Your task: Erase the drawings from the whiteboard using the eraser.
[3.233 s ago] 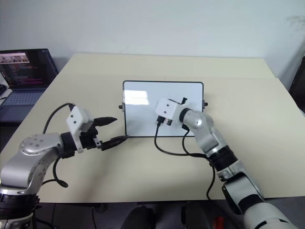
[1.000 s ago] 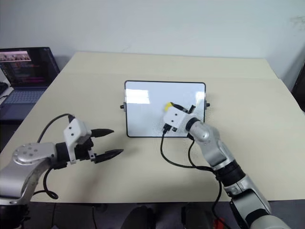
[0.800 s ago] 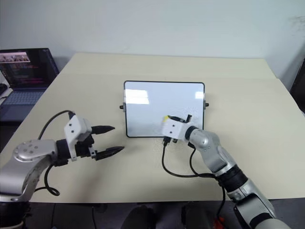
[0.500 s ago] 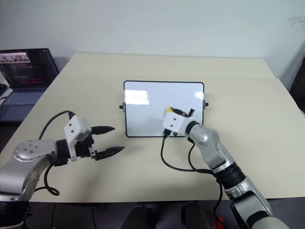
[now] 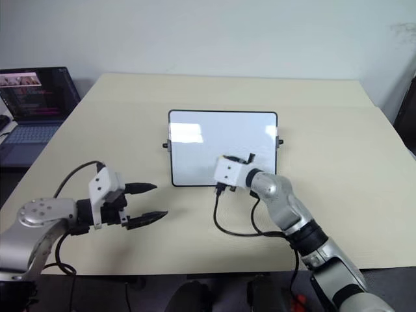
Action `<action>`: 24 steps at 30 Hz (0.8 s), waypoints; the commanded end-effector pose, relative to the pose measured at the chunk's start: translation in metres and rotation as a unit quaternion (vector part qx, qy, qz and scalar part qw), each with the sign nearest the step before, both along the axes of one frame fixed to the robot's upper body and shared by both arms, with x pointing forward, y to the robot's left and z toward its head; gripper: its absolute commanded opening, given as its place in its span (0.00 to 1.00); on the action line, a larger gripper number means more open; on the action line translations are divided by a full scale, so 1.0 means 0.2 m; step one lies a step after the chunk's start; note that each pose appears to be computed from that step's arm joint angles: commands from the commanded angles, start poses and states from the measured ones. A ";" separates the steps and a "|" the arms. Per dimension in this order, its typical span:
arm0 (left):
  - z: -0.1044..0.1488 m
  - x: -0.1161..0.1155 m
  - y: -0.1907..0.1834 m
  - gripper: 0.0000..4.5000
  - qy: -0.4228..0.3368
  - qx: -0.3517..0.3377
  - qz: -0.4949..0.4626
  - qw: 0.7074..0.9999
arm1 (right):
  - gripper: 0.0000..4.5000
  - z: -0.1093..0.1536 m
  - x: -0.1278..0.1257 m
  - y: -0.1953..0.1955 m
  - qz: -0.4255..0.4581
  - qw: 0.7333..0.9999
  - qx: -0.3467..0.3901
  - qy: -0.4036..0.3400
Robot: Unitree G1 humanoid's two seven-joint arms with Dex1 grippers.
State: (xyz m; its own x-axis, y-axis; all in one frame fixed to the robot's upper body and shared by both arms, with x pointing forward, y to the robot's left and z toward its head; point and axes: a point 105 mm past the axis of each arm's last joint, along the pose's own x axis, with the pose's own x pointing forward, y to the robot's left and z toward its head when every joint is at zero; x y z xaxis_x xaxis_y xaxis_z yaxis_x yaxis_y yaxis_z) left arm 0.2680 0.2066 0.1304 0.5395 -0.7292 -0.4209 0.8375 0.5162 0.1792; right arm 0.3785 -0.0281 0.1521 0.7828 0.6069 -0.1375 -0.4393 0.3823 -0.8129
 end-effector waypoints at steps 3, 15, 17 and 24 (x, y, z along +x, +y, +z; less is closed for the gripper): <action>0.07 0.00 -0.02 1.00 -0.030 0.003 -0.014 0.999 | 0.25 0.04 0.03 0.01 -0.003 1.000 0.001 -0.018; 0.07 0.00 -0.03 1.00 -0.028 0.003 -0.017 0.999 | 0.25 0.00 0.04 -0.11 -0.023 0.999 -0.030 0.002; 0.07 0.01 -0.04 1.00 -0.029 0.003 -0.020 0.999 | 0.25 -0.05 0.02 -0.13 -0.018 0.998 -0.045 0.028; 0.07 0.01 -0.05 1.00 -0.027 0.001 -0.023 0.999 | 0.25 -0.23 -0.09 -0.14 0.024 0.989 -0.098 0.113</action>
State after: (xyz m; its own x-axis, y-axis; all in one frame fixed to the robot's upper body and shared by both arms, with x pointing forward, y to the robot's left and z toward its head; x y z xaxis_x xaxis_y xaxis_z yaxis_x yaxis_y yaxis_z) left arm 0.2702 0.2029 0.1352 0.5324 -0.7392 -0.4125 0.8441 0.5002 0.1929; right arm 0.3608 -0.0476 0.1237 0.6992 0.6243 -0.3483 -0.5788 0.2082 -0.7885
